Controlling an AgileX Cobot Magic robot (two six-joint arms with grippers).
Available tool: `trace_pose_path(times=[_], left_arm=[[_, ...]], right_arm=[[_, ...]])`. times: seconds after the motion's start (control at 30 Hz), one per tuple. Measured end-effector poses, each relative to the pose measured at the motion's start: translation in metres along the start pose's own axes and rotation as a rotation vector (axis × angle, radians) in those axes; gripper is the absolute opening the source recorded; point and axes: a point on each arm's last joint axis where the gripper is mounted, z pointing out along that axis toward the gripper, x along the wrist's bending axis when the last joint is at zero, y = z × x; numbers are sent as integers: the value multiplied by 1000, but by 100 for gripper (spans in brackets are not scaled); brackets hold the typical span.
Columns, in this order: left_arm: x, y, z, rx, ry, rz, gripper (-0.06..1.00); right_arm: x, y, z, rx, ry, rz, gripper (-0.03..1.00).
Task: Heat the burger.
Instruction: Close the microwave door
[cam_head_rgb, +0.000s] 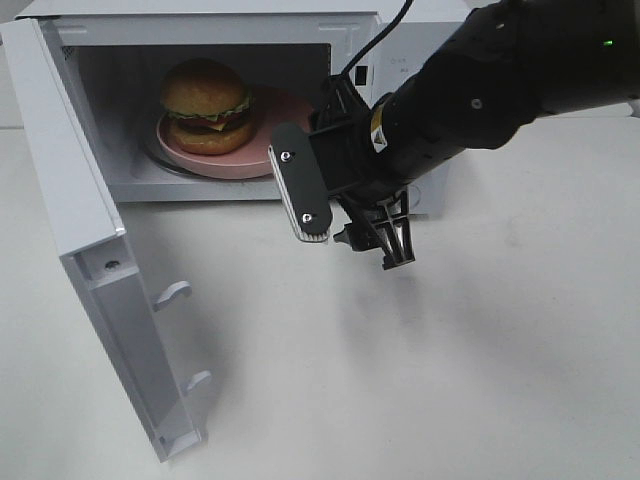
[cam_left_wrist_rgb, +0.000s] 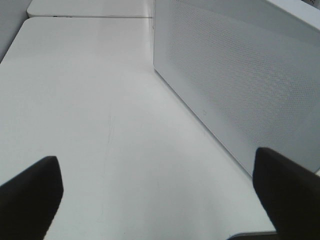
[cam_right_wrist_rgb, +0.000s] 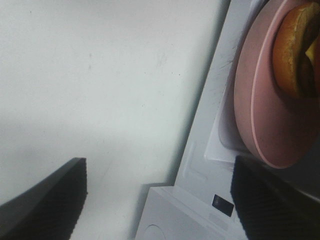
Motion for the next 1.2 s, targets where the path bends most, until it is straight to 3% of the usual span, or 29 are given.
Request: trace_pose_path(times=[0.5,0.67,0.73,0.77,0.83,0.93,1.07,1.2], left_arm=[[0,0,0,0,0,0,98],[0,0,0,0,0,0,98],[0,0,0,0,0,0,98],[0,0,0,0,0,0,98],[0,0,0,0,0,0,98],[0,0,0,0,0,0,98],[0,0,0,0,0,0,98],[0,0,0,0,0,0,98]], right_arm=[[32,-14,-51,15,5,182,76],[42,-20,-73,25,-3,358,76],[46,-24,-87,49,2,521,76],[46,-24,-87,49,2,521,76],[51,-30,-105,104,20,740,76],[52,-31,-110,120,24,790,76],[60,-39,-132,195,38,983,76],[66,-43,-147,241,43,1074,76]])
